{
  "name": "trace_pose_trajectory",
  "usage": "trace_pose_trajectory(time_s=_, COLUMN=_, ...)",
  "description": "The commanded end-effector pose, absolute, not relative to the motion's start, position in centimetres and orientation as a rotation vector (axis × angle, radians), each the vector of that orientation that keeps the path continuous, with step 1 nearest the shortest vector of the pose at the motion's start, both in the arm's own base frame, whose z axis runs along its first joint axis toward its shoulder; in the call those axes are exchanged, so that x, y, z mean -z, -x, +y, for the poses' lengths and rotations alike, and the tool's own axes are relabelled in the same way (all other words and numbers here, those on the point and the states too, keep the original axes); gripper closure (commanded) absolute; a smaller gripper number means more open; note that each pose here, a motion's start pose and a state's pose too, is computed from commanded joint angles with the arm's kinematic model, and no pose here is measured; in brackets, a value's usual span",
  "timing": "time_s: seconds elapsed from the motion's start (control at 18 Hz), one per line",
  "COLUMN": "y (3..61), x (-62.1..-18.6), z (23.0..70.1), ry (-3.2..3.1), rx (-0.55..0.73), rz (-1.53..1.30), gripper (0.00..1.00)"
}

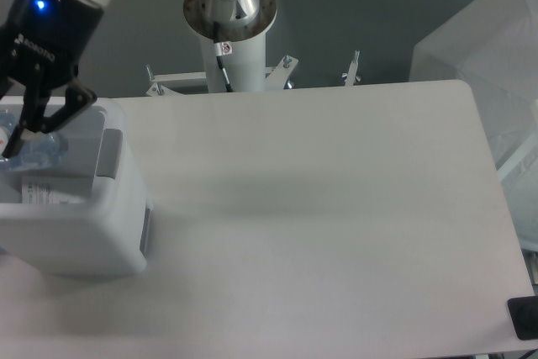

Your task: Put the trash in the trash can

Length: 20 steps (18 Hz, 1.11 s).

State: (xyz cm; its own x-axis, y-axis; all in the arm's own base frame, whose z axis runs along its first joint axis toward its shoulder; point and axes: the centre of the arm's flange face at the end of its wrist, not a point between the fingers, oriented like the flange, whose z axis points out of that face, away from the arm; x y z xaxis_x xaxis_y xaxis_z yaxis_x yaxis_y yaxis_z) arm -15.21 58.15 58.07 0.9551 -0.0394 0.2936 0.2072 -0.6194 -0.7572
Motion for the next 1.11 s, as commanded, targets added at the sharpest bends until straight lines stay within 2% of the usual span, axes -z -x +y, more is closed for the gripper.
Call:
trace_pose_trajectory(time_s=0.28, y=15.2, x=-58.0, z=58.1, ry=2.216, rx=0.357, rz=-0.121, gripper=0.19)
trace_pose_trajectory(time_s=0.56, y=15.4, x=-57.9, z=58.0, ry=2.220, rx=0.354, rz=-0.129, gripper=0.07)
trace_pose_trajectory(time_s=0.67, y=17.6, x=-57.4, z=57.5, ry=2.238, rx=0.292, rz=-0.187, gripper=0.00)
trace_pose_trajectory(time_s=0.78, y=21.5, x=-56.9, z=56.2, ry=2.248, rx=0.220, rz=-0.279, gripper=0.00)
trace_pose_trajectory(time_s=0.94, y=27.5, x=-55.2, z=53.4, ry=2.252, rx=0.174, rz=-0.411, gripper=0.00)
trace_pose_trajectory(time_s=1.11, y=32.3, x=-53.1, z=50.4, ry=2.273, rx=0.110, rz=-0.448, gripper=0.00)
